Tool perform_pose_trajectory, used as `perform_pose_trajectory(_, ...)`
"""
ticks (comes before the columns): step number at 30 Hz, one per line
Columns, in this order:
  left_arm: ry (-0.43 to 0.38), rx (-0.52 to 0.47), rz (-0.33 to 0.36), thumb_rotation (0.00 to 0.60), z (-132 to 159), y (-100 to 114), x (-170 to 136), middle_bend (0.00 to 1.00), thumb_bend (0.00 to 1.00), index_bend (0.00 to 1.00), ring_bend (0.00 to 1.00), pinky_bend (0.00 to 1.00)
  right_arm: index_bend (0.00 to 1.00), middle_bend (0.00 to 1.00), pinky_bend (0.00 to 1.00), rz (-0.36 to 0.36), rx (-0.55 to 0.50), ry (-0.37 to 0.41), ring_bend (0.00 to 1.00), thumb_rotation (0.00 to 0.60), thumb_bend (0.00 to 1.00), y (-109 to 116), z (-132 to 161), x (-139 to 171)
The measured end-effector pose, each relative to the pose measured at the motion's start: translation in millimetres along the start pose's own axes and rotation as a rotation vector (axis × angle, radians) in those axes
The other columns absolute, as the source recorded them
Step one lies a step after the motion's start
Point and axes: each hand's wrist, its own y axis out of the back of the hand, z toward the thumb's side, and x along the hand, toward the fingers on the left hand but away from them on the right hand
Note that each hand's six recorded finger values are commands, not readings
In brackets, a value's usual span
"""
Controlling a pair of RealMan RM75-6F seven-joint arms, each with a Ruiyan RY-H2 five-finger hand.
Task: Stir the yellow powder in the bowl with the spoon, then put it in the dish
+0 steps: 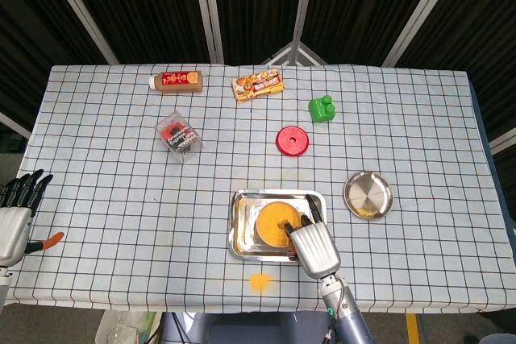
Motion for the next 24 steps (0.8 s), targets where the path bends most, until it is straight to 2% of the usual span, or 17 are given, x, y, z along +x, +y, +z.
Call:
perform_pose_trajectory(14,0.000,-0.001,0.001,0.600,0.1,0.1,-0.1,0.00,0.00,0.00,0.00,0.00,0.93,0.81,0.00,-0.012,-0.035,0.009,0.47,0.600,0.76,5.8,4.4,3.0)
perform_pose_trajectory(24,-0.002,0.000,0.002,0.600,0.7,0.1,-0.3,0.00,0.00,0.00,0.00,0.00,0.93,0.81,0.00,-0.090,-0.106,0.068,0.47,0.600,0.76,17.1,15.4,-3.0)
